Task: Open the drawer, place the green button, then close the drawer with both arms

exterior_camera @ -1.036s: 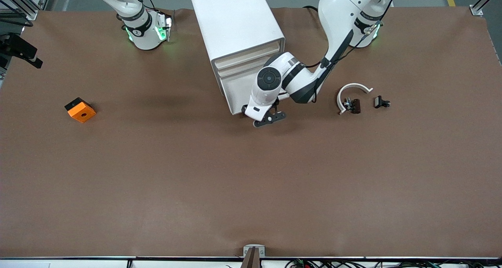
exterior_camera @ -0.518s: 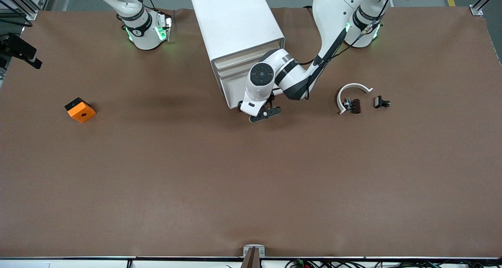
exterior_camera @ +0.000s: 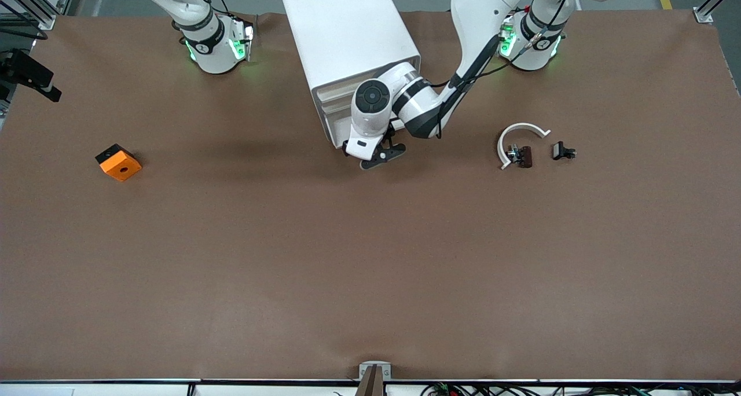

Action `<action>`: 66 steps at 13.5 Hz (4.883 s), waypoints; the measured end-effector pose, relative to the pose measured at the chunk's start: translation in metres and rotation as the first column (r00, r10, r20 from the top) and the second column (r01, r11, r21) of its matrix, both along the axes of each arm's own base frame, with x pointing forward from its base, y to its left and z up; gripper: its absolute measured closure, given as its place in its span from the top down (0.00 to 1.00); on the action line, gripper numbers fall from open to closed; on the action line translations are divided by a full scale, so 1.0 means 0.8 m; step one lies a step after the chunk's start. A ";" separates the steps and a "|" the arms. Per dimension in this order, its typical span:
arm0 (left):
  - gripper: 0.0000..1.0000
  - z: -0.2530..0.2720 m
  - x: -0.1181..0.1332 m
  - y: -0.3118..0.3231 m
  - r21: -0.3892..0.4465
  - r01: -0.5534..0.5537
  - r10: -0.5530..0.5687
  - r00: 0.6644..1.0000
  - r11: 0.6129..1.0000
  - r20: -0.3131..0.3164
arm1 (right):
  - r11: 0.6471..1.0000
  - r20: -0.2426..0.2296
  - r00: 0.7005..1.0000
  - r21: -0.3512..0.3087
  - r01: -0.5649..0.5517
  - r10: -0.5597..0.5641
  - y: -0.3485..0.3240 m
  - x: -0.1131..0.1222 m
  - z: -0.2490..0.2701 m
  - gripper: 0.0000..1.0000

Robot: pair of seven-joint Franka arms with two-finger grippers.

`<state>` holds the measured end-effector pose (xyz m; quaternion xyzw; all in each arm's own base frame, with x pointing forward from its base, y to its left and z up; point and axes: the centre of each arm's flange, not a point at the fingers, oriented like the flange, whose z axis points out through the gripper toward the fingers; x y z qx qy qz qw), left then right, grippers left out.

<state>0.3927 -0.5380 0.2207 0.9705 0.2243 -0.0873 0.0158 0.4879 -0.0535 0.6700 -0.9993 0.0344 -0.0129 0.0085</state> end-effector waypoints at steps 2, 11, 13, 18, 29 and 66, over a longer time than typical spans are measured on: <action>1.00 0.000 -0.011 -0.008 0.006 -0.024 0.024 1.000 1.000 -0.003 | 1.000 0.002 1.000 0.000 0.000 0.000 0.000 0.000 0.000 1.00; 1.00 0.005 -0.048 -0.034 -0.002 -0.166 0.165 0.982 0.986 -0.088 | 1.000 0.003 1.000 0.000 0.000 0.000 0.000 0.000 0.000 1.00; 1.00 0.004 -0.053 -0.036 0.004 -0.184 0.183 0.979 0.983 -0.094 | 1.000 0.003 1.000 0.000 -0.001 0.001 0.000 0.000 0.000 1.00; 1.00 0.003 -0.051 -0.035 0.007 -0.203 0.202 0.974 0.979 -0.101 | 1.000 0.003 1.000 0.000 -0.001 0.001 0.000 0.000 0.000 1.00; 1.00 0.044 0.079 0.019 -0.055 -0.315 0.315 0.949 0.948 -0.008 | 1.000 0.002 1.000 0.000 -0.002 0.002 0.000 0.000 0.000 1.00; 1.00 0.486 0.191 0.658 0.016 0.399 -0.393 0.896 0.917 0.209 | 1.000 -0.005 1.000 -0.015 -0.007 0.007 -0.002 0.000 -0.002 1.00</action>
